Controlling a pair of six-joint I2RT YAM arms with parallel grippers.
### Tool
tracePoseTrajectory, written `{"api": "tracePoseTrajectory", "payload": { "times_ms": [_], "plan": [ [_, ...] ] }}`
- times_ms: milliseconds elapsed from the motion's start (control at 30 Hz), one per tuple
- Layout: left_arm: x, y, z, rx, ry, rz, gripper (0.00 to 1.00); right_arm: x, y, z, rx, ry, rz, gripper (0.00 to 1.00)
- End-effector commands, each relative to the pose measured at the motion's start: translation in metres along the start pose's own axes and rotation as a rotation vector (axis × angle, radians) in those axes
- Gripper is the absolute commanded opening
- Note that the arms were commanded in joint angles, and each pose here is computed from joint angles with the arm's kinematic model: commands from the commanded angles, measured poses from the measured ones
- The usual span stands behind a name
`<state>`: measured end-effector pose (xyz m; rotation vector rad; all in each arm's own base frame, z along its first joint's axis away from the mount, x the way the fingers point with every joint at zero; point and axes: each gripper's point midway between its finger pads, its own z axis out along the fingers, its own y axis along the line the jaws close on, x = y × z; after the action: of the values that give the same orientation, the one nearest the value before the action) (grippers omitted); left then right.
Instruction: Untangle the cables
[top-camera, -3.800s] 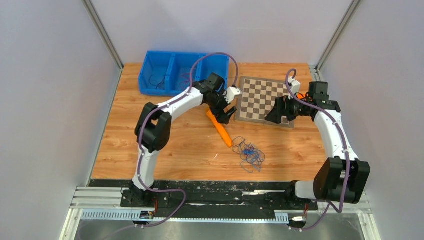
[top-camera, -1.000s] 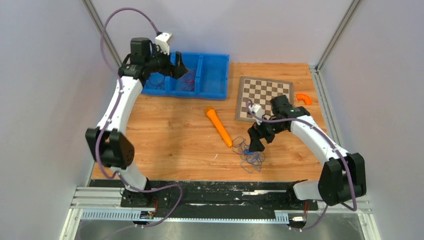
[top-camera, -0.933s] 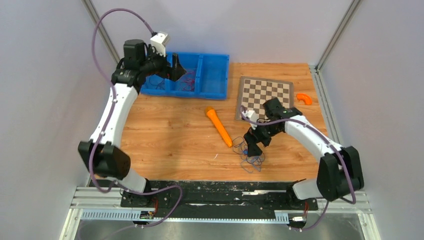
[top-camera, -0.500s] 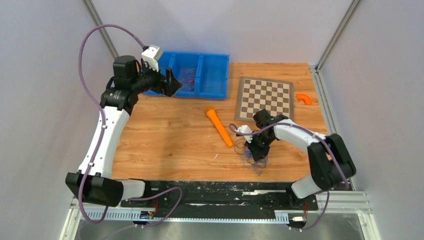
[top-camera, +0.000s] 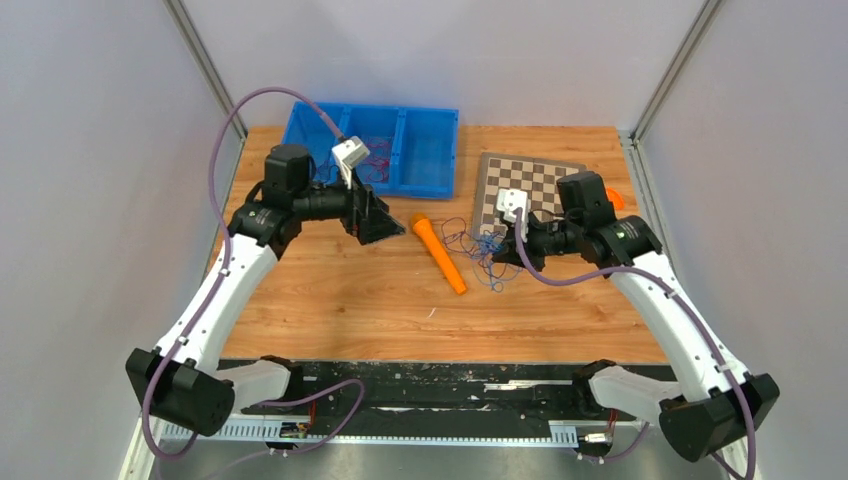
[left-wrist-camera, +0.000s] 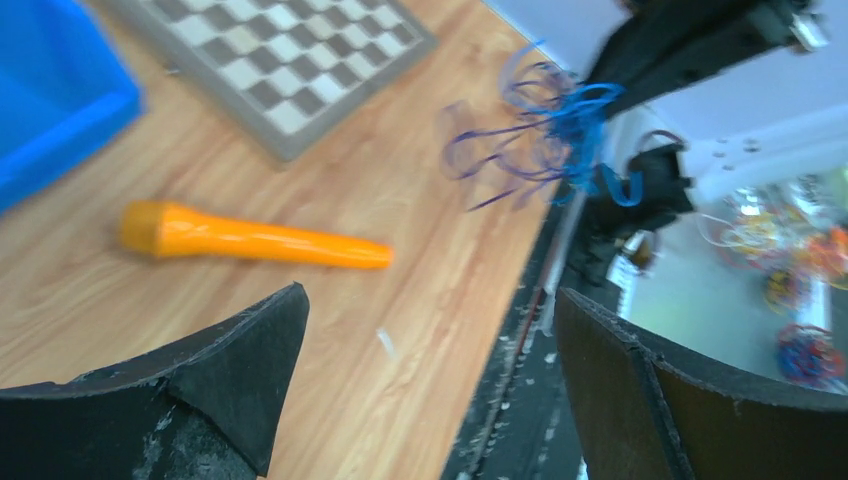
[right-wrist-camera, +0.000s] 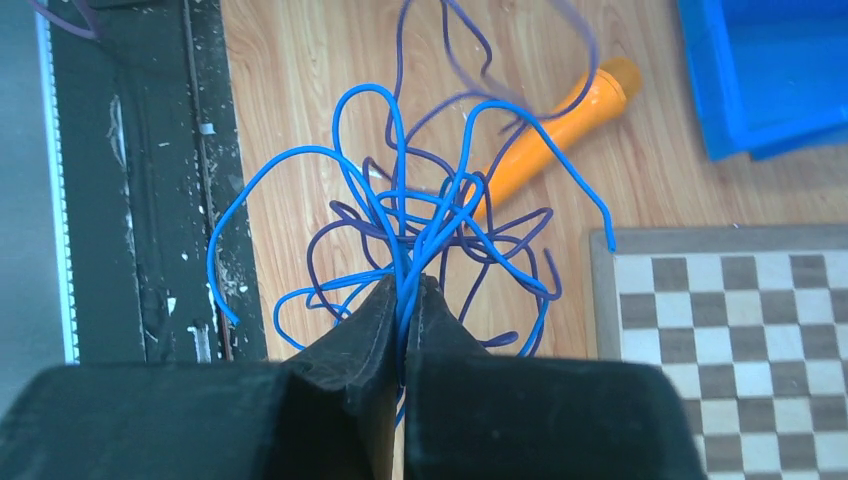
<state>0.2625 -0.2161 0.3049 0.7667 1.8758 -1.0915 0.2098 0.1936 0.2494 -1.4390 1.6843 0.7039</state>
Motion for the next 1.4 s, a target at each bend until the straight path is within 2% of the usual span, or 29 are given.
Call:
{"api": "tracePoseTrajectory", "payload": {
  "times_ms": [0,233,333,433,567,700,767,1067,1167,1233,1267,1300,1333,1367],
  "plan": [
    [-0.009,-0.047,0.018,0.200,-0.026,-0.020,1.00,-0.037,0.007,0.008,-0.086,-0.109,-0.058,0.00],
    [0.027,-0.063,0.059,0.298,0.096,-0.151,0.99,-0.052,0.025,0.013,-0.112,-0.137,-0.134,0.00],
    [0.041,-0.057,0.070,0.284,0.129,-0.152,1.00,-0.054,0.029,0.013,-0.125,-0.145,-0.138,0.00],
    [0.043,-0.065,0.071,0.343,0.115,-0.125,1.00,-0.056,0.030,0.014,-0.130,-0.145,-0.145,0.00],
    [0.032,-0.080,0.061,0.398,0.045,-0.058,0.90,-0.053,0.030,0.016,-0.128,-0.133,-0.145,0.00],
    [0.026,-0.093,0.050,0.423,0.000,-0.007,0.70,-0.046,0.031,0.021,-0.132,-0.115,-0.135,0.00],
    [0.029,-0.105,0.049,0.443,0.008,0.022,0.66,-0.044,0.031,0.021,-0.134,-0.113,-0.129,0.00],
    [0.043,-0.126,0.074,0.489,0.084,-0.010,0.70,-0.046,0.031,0.022,-0.137,-0.116,-0.118,0.03],
    [0.039,-0.128,0.079,0.493,0.086,-0.028,0.58,-0.043,0.031,0.023,-0.135,-0.109,-0.114,0.05],
    [0.034,-0.131,0.077,0.501,0.075,-0.022,0.41,-0.038,0.030,0.023,-0.123,-0.095,-0.111,0.05],
    [0.031,-0.134,0.074,0.511,0.062,-0.009,0.29,-0.033,0.030,0.025,-0.119,-0.085,-0.106,0.06],
    [0.029,-0.136,0.071,0.514,0.054,-0.003,0.23,-0.030,0.029,0.026,-0.109,-0.078,-0.104,0.07],
    [0.026,-0.140,0.067,0.519,0.040,0.010,0.11,-0.025,0.027,0.027,-0.098,-0.063,-0.093,0.09],
    [0.023,-0.141,0.064,0.517,0.030,0.018,0.05,-0.020,0.024,0.029,-0.084,-0.048,-0.083,0.11]
  ]
}}
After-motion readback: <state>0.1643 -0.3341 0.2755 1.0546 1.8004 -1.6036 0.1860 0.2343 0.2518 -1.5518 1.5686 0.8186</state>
